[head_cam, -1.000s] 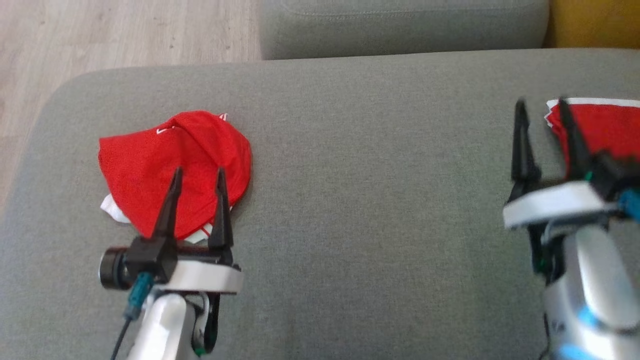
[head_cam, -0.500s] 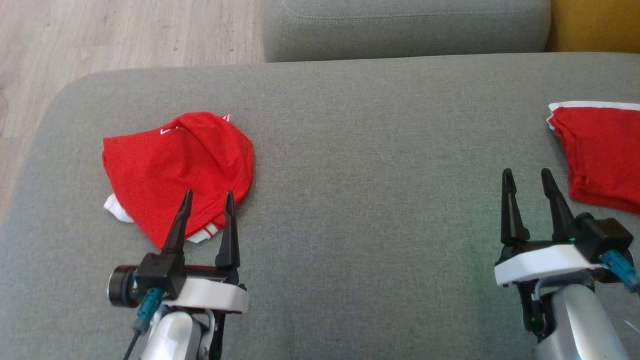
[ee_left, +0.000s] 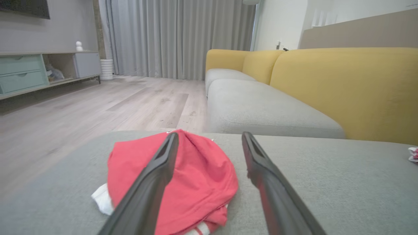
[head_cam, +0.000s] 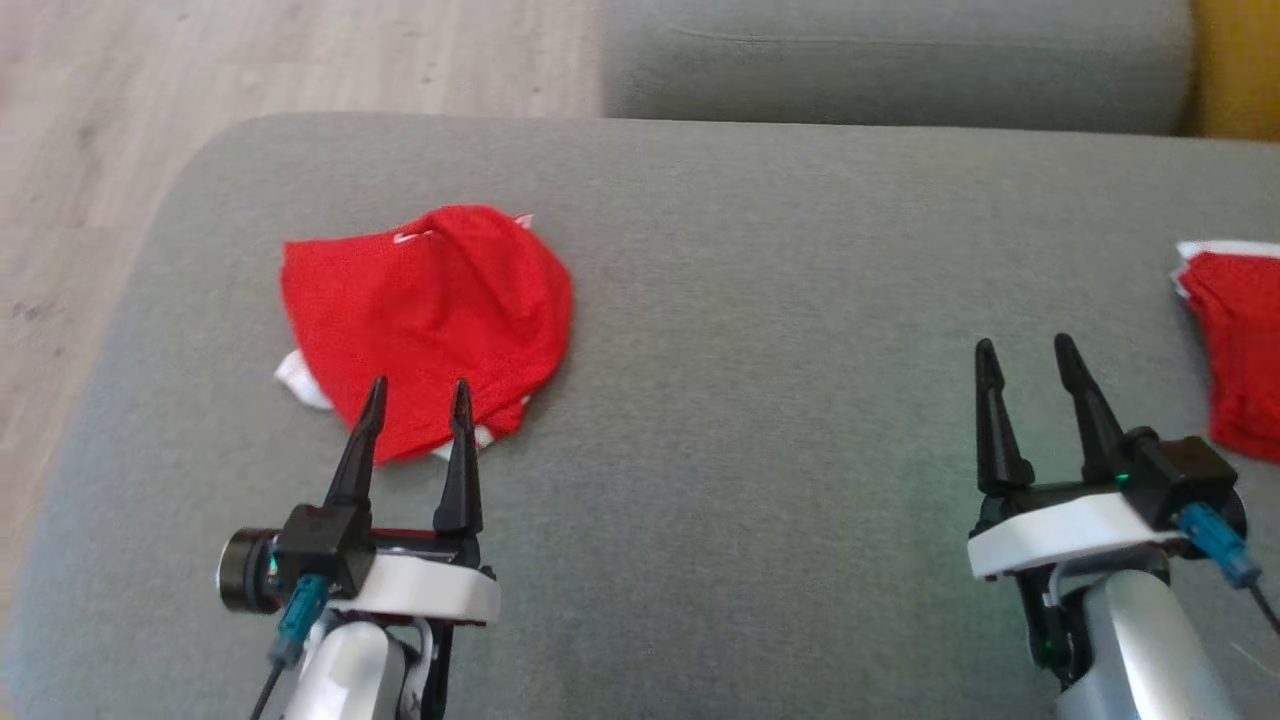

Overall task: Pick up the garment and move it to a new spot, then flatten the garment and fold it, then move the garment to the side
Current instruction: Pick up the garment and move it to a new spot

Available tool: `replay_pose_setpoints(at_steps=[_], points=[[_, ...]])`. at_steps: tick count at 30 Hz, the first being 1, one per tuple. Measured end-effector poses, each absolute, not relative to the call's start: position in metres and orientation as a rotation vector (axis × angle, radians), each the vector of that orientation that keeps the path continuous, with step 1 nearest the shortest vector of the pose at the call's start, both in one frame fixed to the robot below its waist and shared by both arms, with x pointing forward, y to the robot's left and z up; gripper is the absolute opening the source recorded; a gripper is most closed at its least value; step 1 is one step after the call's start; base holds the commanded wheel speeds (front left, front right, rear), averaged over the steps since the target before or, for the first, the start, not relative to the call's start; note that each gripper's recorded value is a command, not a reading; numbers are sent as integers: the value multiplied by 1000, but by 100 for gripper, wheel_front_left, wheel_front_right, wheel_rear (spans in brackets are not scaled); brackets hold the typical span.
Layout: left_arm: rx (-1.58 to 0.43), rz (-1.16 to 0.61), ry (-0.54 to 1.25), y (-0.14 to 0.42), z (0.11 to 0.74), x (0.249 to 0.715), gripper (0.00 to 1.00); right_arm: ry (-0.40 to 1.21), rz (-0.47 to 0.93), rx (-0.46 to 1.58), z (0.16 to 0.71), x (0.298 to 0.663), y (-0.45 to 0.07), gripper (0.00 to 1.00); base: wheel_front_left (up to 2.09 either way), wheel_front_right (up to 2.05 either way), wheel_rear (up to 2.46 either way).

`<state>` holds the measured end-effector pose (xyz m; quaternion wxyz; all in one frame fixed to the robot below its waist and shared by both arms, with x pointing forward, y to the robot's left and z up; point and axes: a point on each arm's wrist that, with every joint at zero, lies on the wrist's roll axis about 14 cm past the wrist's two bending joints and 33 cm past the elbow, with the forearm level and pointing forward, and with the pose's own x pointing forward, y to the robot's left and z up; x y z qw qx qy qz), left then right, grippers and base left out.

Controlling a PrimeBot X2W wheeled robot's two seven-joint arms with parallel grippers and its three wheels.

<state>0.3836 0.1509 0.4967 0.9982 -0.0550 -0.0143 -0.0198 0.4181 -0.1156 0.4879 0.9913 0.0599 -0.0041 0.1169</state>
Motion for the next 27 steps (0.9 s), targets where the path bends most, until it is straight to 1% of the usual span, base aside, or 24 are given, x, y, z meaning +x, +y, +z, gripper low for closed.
replay_pose_setpoints(at_steps=[3,9,17,22,27], points=[[-106,2,-34,165,498,377,100,-9,294,122,489,420,-95,100,0,0,0],[-99,94,-49,195,503,358,100,27,425,120,479,411,-49,100,0,0,0],[-102,216,-42,229,497,320,100,14,576,126,489,405,4,100,0,0,0],[-98,254,-56,240,501,310,100,14,621,132,491,401,19,100,0,0,0],[-86,231,-32,236,494,314,100,40,619,131,482,396,17,100,0,0,0]])
